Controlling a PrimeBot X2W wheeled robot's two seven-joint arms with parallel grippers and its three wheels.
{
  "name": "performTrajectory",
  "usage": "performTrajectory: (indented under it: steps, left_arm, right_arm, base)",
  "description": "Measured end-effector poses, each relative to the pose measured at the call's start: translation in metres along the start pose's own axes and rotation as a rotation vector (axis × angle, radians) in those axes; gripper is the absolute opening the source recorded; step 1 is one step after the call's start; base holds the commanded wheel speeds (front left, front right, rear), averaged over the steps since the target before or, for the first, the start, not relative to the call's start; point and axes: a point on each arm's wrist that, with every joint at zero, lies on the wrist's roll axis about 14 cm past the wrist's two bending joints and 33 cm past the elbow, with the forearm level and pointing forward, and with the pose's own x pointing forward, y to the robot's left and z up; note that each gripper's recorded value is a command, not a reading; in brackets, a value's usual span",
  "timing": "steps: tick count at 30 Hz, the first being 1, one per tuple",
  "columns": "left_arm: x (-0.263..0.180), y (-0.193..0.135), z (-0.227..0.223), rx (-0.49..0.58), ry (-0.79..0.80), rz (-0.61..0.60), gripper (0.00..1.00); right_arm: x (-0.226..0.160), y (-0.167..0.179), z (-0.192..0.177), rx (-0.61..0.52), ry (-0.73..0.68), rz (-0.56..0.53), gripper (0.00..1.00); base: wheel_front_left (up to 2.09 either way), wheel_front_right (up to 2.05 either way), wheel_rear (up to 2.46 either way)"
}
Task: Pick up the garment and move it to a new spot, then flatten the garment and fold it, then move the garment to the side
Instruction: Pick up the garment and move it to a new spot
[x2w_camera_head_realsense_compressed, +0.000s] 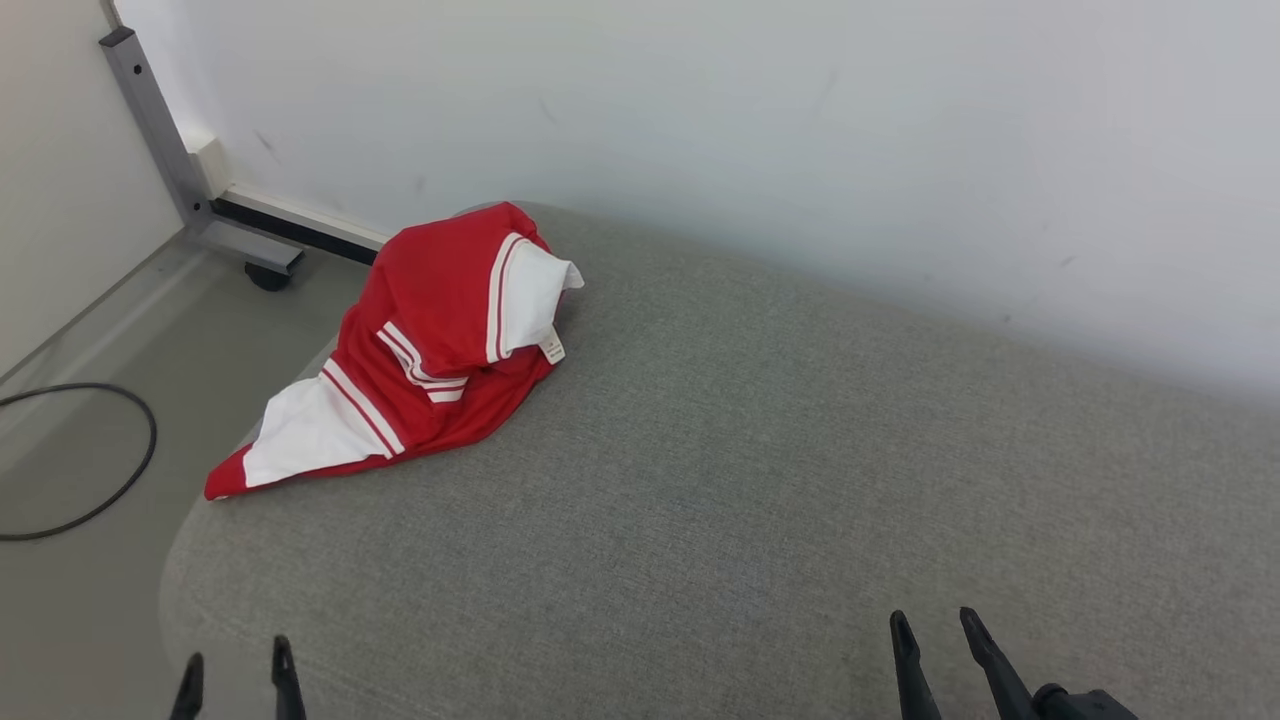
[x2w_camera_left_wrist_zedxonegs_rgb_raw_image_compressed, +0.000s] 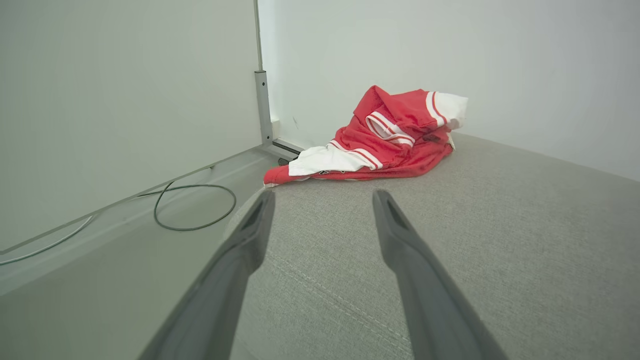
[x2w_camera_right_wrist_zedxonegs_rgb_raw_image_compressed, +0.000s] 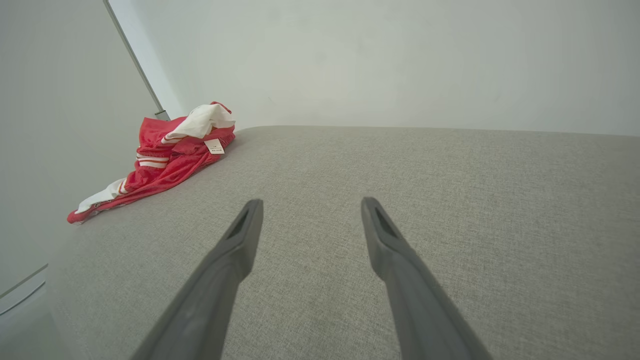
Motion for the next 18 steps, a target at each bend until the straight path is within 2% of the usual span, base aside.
performTrajectory:
  steps: [3,9,18]
  left_arm:
    - [0.013,0.001,0.011,-0.019,-0.035,0.002,1.00]
    - [0.057,-0.017,0.042,-0.033,-0.121,-0.056,1.00]
    - [0.136,-0.067,0.085,-0.056,-0.219,-0.162,1.00]
  right_arm:
    - [-0.002,-0.005,0.003,-0.008,-0.011,-0.016,1.00]
    - [-0.003,-0.030,0.017,-0.034,-0.055,-0.086,1.00]
    - [-0.013,-0.081,0.010,-0.044,-0.046,-0.228,1.00]
  base:
    - [0.00,0.00,0.00]
    - [0.00,0.00,0.00]
    - [0.00,0.00,0.00]
